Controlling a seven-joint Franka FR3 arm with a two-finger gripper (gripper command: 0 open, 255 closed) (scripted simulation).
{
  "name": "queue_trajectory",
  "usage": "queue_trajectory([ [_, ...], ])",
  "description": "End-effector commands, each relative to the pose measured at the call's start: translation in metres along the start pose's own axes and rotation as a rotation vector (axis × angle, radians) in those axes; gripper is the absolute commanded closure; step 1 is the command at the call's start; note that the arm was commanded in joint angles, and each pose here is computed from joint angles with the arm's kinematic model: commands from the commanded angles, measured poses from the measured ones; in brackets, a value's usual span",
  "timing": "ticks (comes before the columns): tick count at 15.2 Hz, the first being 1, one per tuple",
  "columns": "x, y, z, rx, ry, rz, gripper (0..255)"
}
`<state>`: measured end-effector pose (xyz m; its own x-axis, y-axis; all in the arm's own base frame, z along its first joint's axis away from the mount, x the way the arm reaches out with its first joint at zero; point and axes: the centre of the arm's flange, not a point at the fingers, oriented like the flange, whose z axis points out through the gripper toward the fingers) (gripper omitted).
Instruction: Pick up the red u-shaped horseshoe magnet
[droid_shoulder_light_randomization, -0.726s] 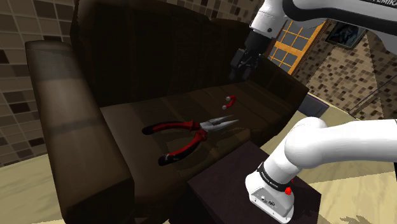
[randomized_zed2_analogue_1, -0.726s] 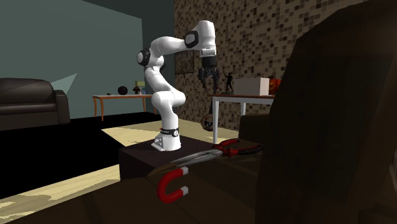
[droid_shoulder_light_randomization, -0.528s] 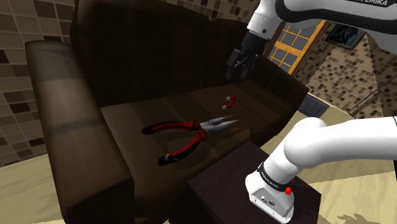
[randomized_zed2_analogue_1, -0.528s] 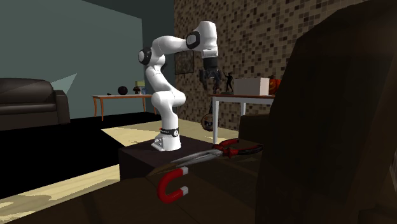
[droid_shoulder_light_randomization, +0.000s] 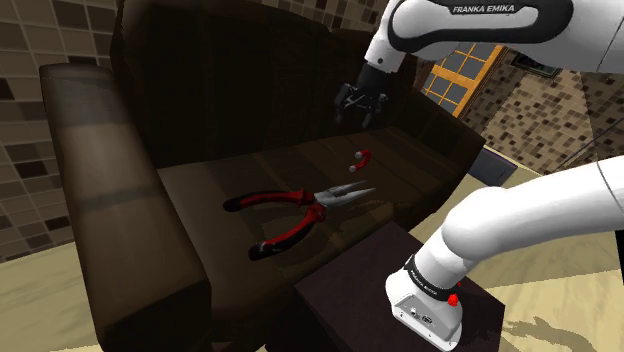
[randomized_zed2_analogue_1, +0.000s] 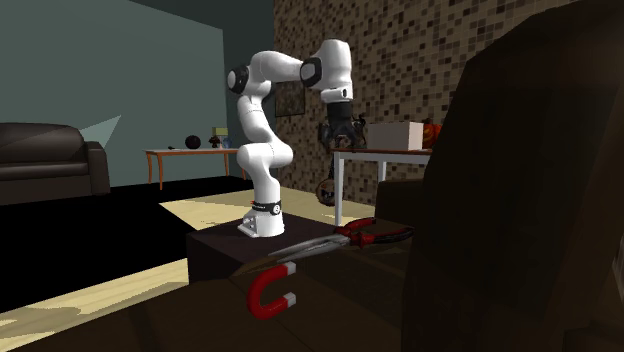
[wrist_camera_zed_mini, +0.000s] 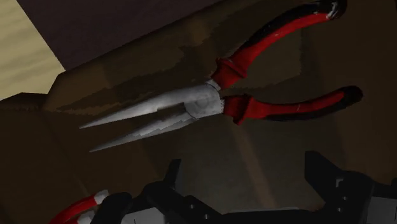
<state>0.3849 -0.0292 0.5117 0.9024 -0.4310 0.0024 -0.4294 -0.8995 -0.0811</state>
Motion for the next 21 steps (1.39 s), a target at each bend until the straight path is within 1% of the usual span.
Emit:
queue_trajectory([
  [1, 0.024, 0.009, 0.012, -0.004, 0.003, 0.075, 0],
  [6, 0.074, 0.037, 0.042, -0.013, 0.008, 0.255, 0],
  [12, 0.126, 0.082, 0.077, -0.025, 0.015, 0.472, 0],
  [21, 0.184, 0.168, 0.129, -0.042, 0.024, 0.797, 0],
])
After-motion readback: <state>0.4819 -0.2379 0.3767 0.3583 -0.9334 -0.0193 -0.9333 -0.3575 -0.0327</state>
